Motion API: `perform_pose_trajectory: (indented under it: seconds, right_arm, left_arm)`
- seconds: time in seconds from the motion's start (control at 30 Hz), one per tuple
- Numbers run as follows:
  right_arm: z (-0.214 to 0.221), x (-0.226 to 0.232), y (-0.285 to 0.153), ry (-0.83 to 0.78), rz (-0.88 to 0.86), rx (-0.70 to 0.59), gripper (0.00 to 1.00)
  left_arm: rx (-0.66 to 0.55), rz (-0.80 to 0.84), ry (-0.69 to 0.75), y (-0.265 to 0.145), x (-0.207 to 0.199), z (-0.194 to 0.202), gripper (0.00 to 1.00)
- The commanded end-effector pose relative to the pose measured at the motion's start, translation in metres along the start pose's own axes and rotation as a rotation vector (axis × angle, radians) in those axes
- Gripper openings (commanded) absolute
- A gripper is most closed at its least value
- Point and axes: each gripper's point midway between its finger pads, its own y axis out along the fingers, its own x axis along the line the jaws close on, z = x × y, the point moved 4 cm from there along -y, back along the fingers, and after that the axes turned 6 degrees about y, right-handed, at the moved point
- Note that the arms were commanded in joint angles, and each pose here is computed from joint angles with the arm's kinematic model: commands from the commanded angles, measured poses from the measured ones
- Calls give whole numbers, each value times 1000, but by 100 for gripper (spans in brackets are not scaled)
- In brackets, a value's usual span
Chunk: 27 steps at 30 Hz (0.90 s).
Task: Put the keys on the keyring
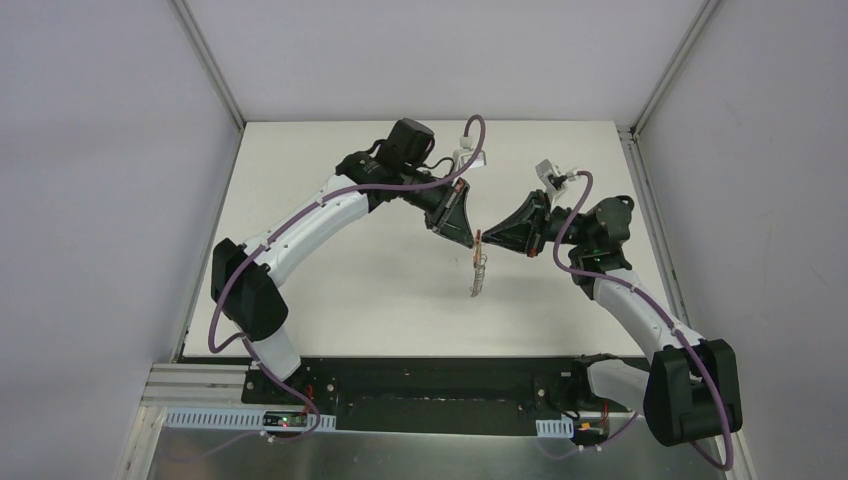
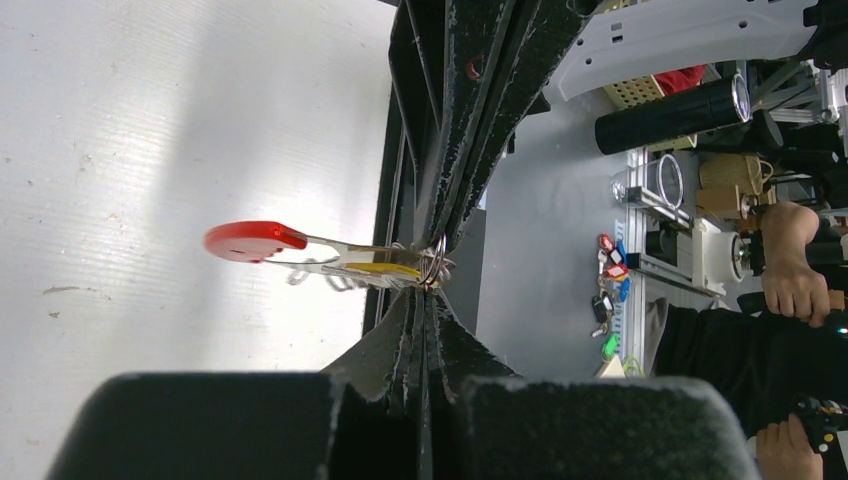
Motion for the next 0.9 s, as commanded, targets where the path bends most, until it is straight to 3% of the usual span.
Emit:
perform_pose_trajectory:
  seconds: [0.0, 0.87]
  right_arm:
    - [-8, 5, -2, -77, -2, -21, 0]
    - [-7, 5, -2, -77, 0, -16, 0]
  left_arm:
    - [-2, 38, 2, 1, -4, 2, 0]
    - [29, 18, -3, 1, -1, 2, 0]
